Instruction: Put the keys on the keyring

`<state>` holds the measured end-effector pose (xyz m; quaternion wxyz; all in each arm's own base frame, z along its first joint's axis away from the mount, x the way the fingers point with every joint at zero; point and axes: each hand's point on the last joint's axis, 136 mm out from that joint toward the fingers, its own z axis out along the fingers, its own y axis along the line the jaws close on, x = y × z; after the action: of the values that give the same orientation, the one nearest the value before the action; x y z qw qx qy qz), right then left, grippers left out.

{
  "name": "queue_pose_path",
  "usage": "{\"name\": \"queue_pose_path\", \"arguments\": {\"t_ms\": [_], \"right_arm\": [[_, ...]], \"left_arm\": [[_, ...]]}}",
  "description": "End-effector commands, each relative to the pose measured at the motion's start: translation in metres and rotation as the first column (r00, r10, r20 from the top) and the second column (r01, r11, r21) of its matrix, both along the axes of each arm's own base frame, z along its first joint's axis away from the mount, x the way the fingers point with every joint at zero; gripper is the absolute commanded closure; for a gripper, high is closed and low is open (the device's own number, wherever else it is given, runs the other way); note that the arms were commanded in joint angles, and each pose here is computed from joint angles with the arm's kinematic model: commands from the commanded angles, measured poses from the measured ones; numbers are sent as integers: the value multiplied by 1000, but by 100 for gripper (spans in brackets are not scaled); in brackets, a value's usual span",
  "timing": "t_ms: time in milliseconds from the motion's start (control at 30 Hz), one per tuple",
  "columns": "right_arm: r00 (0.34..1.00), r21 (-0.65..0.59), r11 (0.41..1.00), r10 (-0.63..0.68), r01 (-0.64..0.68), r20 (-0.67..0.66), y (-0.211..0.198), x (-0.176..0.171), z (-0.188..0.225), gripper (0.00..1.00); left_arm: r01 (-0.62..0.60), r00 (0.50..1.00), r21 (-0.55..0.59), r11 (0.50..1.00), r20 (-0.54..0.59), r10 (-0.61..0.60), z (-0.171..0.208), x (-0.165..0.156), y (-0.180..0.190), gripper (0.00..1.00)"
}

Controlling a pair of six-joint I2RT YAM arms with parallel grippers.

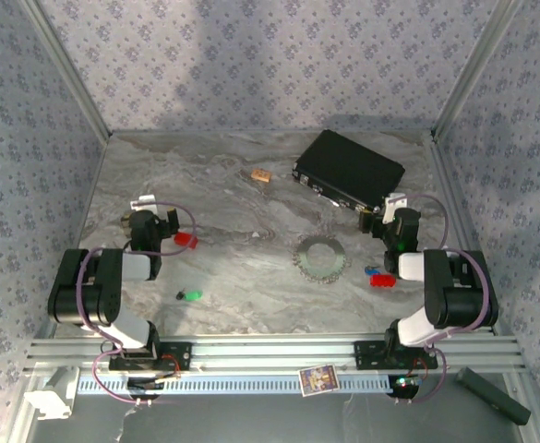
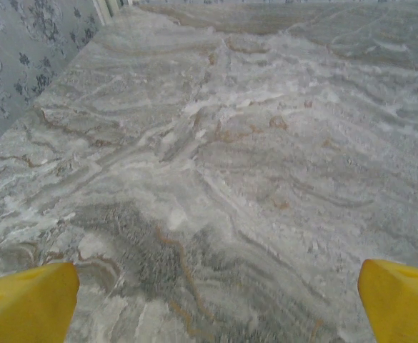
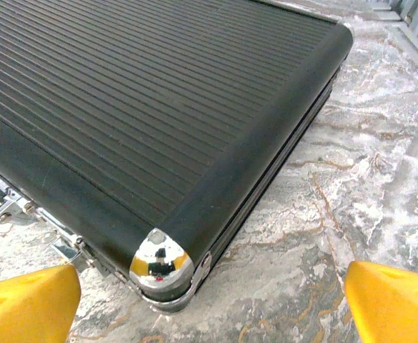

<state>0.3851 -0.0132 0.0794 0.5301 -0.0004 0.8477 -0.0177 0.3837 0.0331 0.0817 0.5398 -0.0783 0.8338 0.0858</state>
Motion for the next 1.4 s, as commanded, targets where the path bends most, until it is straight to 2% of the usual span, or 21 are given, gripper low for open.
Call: {"name": "queue_pose_path", "arguments": {"t_ms": [0,133,267,367,467,633,800,933,1033,1100,1200,1367], "right_arm": [[1000,-17,1000,-5,5,-9,4,4,37,5],[995,91,992,-78,83,-57,4,-6,59,5],[984,232,961,-118,147,-135,11,-24,62,7],[974,313,938,-84,147,-208,27,-39,60,8],[959,361,928,15,92,-284,56,-59,54,9],[903,348,937,156,-7,-400,99,-98,44,12],[811,334,941,238,-56,-534,133,-140,22,22],[771,257,966,183,-26,-610,134,-156,4,32],[753,219,975,109,47,-649,127,-160,-7,42],[746,201,975,65,93,-663,121,-161,-15,43],[739,179,972,7,154,-673,114,-158,-21,49],[724,217,960,22,177,-689,117,-153,-30,58]], "left_arm": [[-26,999,-2,1000,32,26,47,5,5,0],[-36,997,-16,999,67,37,86,-4,6,0],[11,995,-107,994,97,0,105,-17,-6,0],[57,995,-213,975,92,-38,108,-26,-21,1],[119,993,-309,944,59,-106,107,-34,-43,2],[270,959,-330,905,10,-282,104,-45,-104,5],[371,905,-340,864,-78,-419,86,-61,-171,5],[412,856,-383,826,-147,-495,65,-79,-219,5],[417,829,-422,805,-187,-527,47,-93,-251,5],[429,807,-427,796,-215,-550,37,-104,-269,5],[418,804,-435,798,-232,-547,27,-111,-284,5],[415,796,-463,783,-233,-559,19,-115,-302,5]]}}
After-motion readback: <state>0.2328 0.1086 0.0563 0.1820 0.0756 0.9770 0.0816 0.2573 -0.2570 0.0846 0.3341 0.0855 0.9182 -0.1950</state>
